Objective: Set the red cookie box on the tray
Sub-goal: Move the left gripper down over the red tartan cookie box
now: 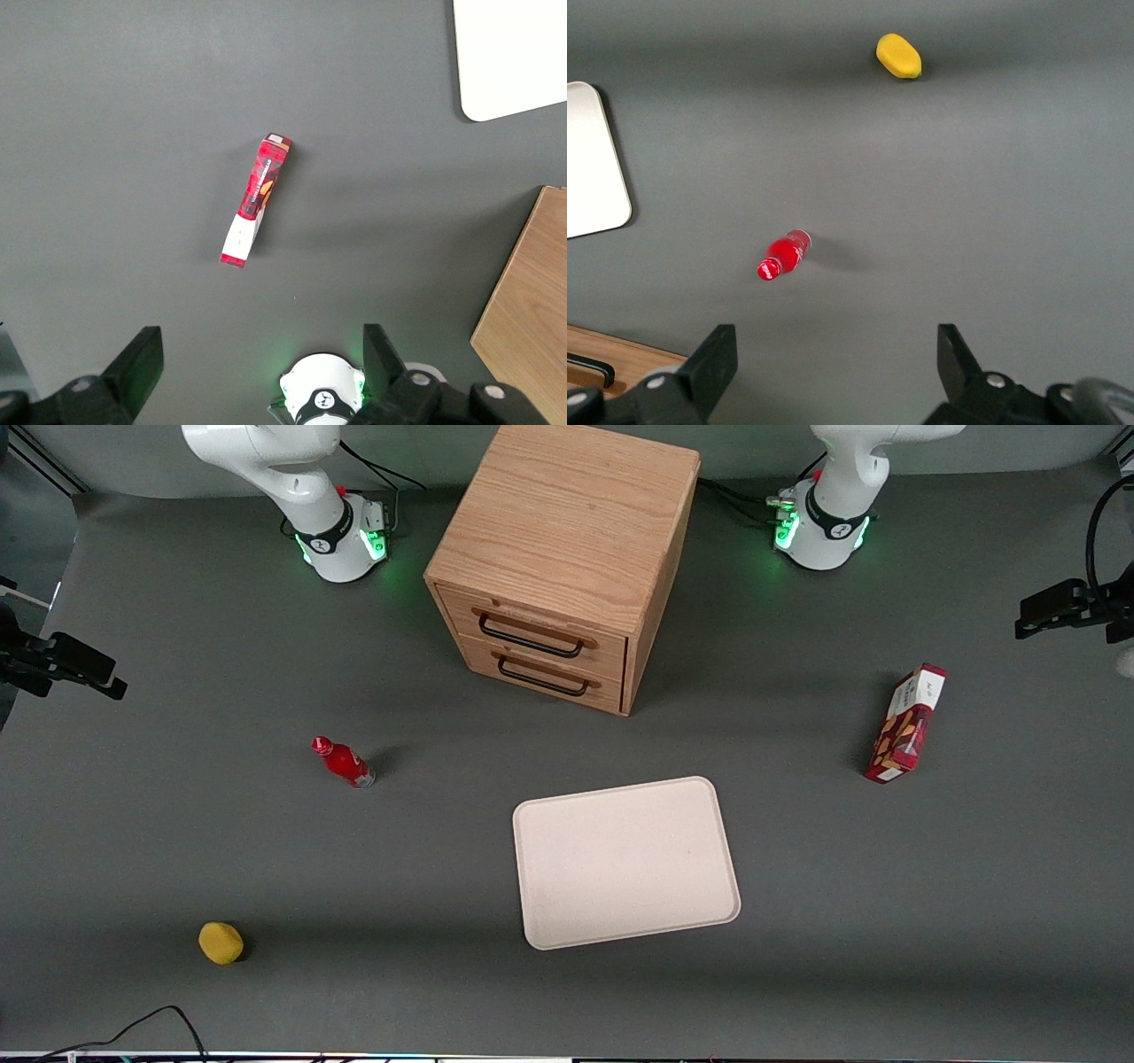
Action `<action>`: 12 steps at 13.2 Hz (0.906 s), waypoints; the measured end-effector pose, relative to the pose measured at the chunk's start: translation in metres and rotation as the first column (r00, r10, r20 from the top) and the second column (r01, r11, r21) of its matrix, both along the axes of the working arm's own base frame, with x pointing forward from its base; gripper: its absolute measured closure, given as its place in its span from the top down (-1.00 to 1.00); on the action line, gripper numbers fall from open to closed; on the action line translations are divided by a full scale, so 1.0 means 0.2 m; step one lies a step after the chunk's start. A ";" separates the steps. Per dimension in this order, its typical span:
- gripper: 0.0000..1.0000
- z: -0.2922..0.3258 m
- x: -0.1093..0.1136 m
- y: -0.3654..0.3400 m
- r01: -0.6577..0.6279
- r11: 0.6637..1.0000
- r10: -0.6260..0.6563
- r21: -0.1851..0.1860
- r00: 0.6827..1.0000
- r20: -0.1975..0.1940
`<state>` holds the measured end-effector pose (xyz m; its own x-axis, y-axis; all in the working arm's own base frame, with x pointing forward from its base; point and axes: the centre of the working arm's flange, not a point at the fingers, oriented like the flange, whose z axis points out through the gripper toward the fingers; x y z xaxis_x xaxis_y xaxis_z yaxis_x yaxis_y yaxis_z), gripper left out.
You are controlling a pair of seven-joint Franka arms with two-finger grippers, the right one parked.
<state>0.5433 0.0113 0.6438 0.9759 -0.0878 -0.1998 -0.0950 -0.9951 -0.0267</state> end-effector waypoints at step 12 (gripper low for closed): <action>1.00 -1.12 0.04 0.36 0.253 0.964 -0.260 -0.085 0.961 -0.096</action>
